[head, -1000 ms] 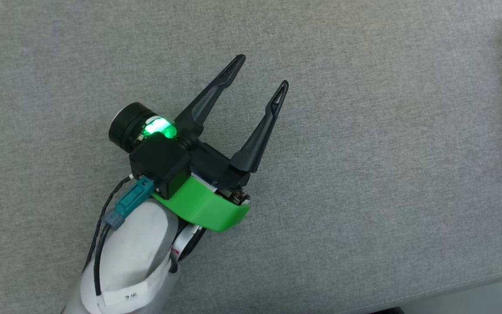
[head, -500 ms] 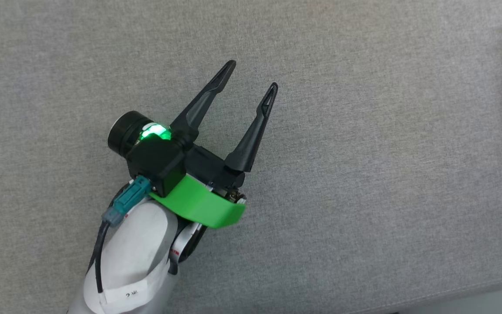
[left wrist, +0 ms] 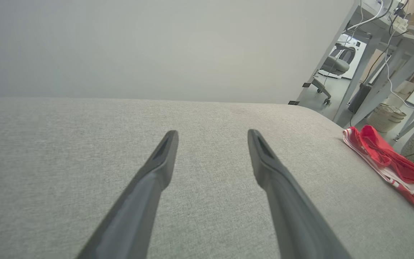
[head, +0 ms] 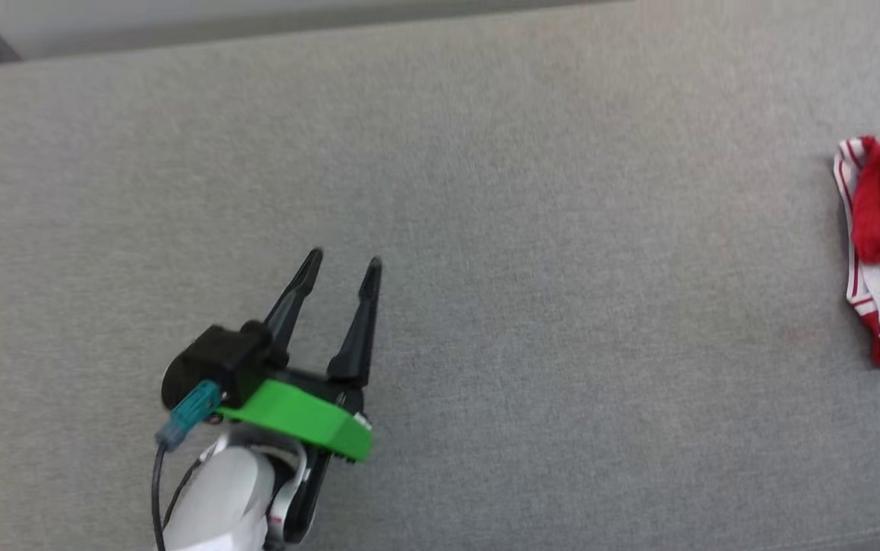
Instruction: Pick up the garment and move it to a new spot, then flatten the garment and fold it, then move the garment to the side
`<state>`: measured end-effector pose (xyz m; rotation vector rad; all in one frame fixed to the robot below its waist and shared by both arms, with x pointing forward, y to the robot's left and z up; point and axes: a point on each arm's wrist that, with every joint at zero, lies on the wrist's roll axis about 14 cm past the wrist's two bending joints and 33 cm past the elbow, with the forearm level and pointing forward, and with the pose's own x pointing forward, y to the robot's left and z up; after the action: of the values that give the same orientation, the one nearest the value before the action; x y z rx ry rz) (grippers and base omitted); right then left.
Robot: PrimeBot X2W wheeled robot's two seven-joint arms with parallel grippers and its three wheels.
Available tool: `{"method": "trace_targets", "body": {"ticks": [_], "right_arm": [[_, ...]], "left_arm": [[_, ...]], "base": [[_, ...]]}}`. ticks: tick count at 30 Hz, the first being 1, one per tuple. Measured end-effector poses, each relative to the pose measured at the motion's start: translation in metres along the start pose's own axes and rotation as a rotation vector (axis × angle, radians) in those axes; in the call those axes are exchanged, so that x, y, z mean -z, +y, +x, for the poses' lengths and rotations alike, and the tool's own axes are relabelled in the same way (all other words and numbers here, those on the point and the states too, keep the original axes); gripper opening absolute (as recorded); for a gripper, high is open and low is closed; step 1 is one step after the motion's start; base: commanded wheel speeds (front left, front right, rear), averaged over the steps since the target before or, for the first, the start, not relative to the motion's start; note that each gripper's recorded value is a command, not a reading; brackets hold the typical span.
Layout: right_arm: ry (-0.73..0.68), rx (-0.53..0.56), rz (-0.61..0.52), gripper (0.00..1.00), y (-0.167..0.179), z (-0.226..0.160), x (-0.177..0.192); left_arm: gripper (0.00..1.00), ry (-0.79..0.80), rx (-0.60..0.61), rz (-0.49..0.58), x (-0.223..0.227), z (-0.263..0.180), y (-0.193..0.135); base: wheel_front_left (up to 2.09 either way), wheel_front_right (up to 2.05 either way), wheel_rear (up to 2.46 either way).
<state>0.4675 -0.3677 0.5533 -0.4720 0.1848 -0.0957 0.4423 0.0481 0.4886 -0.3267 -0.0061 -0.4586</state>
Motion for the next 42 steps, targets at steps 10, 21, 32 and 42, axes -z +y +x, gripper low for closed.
{"method": "trace_targets", "body": {"ticks": [10,21,32,42], "right_arm": [[-0.283,-0.100,0.283,1.00,0.068,-0.070,-0.069],[-0.415,-0.193,0.443,1.00,0.133,-0.129,-0.081],[-0.399,-0.241,0.486,1.00,0.176,-0.153,-0.063],[-0.373,-0.243,0.516,1.00,0.186,-0.153,-0.052]], "left_arm": [[1.00,-0.051,-0.175,0.051,-0.032,-0.072,0.024],[1.00,-0.124,-0.299,0.084,-0.052,-0.133,0.037],[1.00,-0.147,-0.368,0.107,-0.055,-0.163,0.045],[1.00,-0.134,-0.374,0.122,-0.050,-0.166,0.046]], "base": [[0.00,0.00,0.00],[0.00,0.00,0.00],[0.00,0.00,0.00],[0.00,0.00,0.00]]}}
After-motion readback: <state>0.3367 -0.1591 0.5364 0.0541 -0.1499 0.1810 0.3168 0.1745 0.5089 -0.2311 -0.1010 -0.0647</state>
